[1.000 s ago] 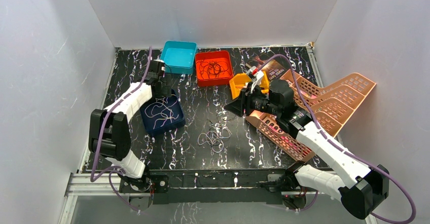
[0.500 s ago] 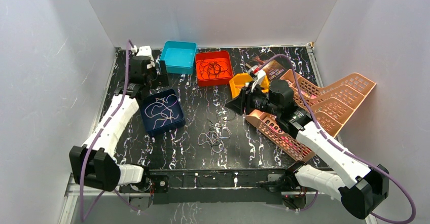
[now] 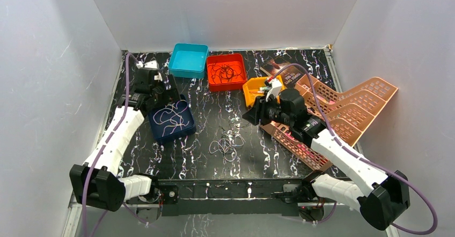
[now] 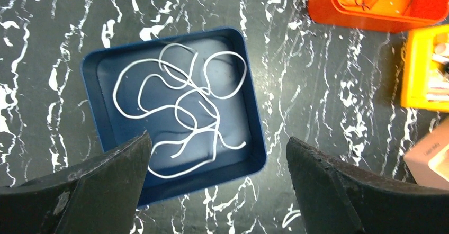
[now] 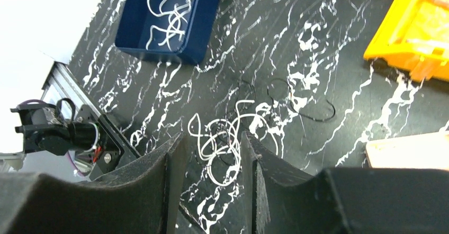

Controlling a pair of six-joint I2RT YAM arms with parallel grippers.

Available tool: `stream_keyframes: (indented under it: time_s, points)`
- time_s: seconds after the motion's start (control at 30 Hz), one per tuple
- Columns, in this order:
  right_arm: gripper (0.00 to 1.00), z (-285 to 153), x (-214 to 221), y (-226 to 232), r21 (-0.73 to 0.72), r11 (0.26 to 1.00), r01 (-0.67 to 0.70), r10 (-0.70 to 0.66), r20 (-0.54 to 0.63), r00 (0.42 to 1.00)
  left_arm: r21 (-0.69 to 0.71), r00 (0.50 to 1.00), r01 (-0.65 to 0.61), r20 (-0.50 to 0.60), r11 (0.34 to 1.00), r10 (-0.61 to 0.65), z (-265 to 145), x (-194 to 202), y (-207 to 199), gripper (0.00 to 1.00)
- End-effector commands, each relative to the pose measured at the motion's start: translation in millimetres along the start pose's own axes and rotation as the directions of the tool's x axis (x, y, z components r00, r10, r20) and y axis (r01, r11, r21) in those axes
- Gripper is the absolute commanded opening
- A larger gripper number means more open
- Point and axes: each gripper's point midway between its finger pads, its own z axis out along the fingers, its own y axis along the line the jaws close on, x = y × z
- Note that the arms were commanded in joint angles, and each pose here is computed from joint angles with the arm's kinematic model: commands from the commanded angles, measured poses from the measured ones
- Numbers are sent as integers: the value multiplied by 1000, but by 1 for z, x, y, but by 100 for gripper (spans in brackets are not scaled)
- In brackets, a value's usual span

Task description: Untangle the cables

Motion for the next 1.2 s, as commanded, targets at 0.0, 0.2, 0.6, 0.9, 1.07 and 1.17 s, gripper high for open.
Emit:
stream_keyframes:
  time_s: [0.0, 0.2, 0.6, 0.9, 1.07, 1.17]
  points:
    - [50, 1, 7, -4, 17, 998, -52, 53, -10, 999, 135, 1000, 10, -17, 991, -8, -32, 2, -19, 98]
    - [50, 3, 24, -15, 59, 994, -87, 90, -46, 995, 180, 997, -73, 25, 981, 70, -43, 9, -18, 99]
    - [51, 6, 38, -24, 89, 991, -101, 108, -79, 991, 102, 999, -53, 17, 993, 52, -55, 8, -2, 98]
    - [51, 8, 45, -27, 89, 991, -102, 110, -95, 989, 556, 987, -157, 49, 816, 156, -90, 26, -74, 98]
    - [51, 13, 50, -26, 70, 990, -118, 125, -102, 987, 627, 983, -168, 45, 761, 180, -96, 37, -86, 98]
    - [51, 16, 52, -24, 57, 990, -127, 133, -114, 985, 640, 981, -163, 26, 751, 190, -93, 48, -92, 98]
